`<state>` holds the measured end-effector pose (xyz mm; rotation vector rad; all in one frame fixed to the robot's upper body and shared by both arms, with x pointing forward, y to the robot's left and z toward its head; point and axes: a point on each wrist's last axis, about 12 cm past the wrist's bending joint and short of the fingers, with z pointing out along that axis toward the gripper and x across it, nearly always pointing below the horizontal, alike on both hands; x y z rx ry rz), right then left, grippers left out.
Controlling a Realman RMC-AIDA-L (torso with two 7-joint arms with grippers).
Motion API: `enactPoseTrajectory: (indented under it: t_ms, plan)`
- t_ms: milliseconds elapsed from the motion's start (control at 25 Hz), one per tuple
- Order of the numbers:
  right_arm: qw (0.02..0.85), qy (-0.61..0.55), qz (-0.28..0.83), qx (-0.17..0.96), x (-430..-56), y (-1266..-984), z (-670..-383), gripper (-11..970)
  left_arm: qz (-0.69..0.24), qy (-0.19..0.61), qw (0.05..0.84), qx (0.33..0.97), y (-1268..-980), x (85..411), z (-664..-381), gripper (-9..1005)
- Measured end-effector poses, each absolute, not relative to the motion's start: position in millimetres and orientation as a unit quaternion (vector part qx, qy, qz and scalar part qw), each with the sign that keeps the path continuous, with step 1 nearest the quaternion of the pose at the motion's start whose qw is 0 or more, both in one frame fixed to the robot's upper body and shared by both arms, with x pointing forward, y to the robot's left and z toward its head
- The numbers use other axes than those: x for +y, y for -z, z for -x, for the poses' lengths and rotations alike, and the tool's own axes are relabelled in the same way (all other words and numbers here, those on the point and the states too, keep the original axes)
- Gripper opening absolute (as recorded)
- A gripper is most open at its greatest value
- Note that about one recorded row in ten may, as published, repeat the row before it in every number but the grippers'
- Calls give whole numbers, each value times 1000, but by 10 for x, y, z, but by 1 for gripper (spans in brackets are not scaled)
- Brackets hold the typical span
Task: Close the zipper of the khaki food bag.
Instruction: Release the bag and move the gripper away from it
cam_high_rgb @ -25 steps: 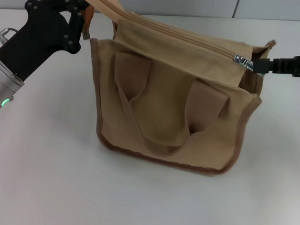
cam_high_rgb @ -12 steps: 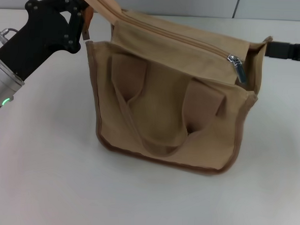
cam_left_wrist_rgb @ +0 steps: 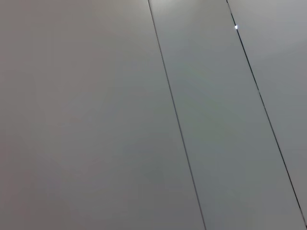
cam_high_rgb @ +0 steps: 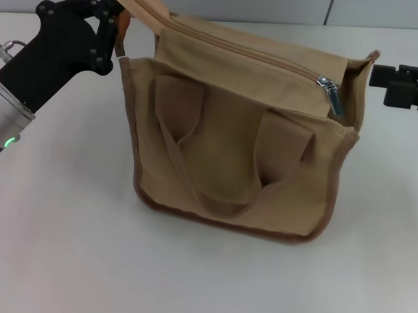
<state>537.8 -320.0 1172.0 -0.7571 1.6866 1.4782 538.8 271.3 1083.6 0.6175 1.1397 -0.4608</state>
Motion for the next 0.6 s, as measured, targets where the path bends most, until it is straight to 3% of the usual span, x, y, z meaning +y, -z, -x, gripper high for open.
enactPoseTrajectory:
  t_ms: [160,600]
  plan:
    - [389,-569,301,659,-3208,-11685,-5369,715,-271,205,777,530,-10826,2749,-5379,9]
    - [392,-564,311,656,-3192,-11637,-5337,756,-179,220,775,564,-10843,2928,-5459,50]
